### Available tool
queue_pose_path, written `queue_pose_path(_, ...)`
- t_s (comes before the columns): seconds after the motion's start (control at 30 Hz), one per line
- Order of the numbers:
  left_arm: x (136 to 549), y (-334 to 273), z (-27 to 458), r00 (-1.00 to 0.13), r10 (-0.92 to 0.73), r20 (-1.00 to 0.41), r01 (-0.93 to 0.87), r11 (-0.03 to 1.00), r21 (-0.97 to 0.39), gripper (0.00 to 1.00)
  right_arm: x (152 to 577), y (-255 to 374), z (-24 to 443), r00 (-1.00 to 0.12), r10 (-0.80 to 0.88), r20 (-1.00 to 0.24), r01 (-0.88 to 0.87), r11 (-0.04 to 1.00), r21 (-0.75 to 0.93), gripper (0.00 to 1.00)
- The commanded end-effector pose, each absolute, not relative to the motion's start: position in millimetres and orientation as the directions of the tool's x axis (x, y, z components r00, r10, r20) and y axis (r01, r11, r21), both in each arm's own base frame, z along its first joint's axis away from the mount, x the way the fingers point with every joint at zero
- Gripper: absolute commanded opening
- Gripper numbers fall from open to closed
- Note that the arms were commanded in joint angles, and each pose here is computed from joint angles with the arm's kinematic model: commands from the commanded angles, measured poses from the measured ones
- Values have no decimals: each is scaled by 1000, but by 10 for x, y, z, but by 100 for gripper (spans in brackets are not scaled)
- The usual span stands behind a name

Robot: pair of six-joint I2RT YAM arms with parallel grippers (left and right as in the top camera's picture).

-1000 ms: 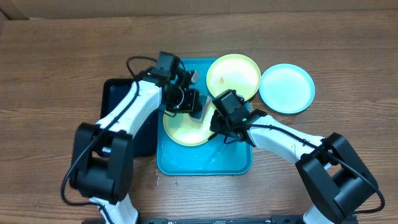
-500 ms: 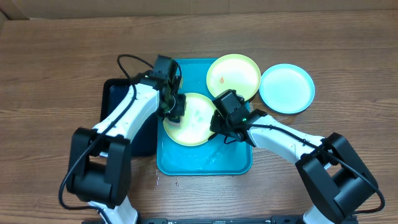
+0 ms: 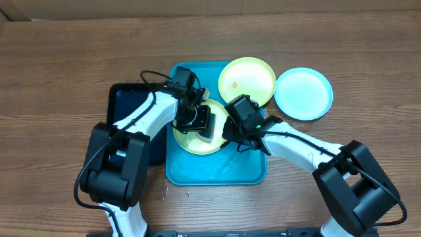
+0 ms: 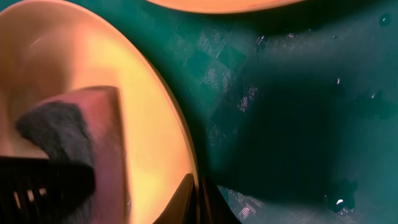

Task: Clean dirty plates on tray and stack at the side
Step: 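Scrub the yellow plate surface with the sponge in left gripper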

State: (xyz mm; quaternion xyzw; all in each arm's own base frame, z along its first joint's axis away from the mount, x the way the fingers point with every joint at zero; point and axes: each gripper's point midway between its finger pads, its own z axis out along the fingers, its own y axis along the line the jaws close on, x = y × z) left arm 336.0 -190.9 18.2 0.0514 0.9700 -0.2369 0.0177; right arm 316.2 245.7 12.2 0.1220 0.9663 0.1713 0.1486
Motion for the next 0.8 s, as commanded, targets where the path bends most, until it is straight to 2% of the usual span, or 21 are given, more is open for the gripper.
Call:
queue_pose_path(0.0,3396,-2179,460,-991,109,-71,130,793,-595,4,3124,2444,67,-929,277,-245,181,918,352,4)
queue_pose_path(0.1,3550,-2112,633,-984,94,-154,164,823,-544,4,3117,2453,65,-931,275,-240,179,917,356,4)
queue_pose_path(0.27,3718,-1697,525,-964,91,-249,148,964,-222,4,3086,2494,70,-938,268,-219,173,912,373,4)
queue_pose_path(0.33,3721,-1542,453,-962,102,-253,130,987,-97,4,3086,2493,70,-938,268,-219,174,912,373,4)
queue_pose_path(0.43,3714,-1402,362,-962,114,-249,114,993,12,4,3088,2495,70,-938,268,-220,173,912,373,4)
queue_pose_path(0.63,3631,-1363,134,-979,91,-184,88,996,23,4,3092,2498,73,-937,269,-221,172,911,375,4)
queue_pose_path(0.77,3461,-1590,-30,-990,109,-89,119,987,-111,4,3092,2498,73,-937,269,-221,172,911,375,4)
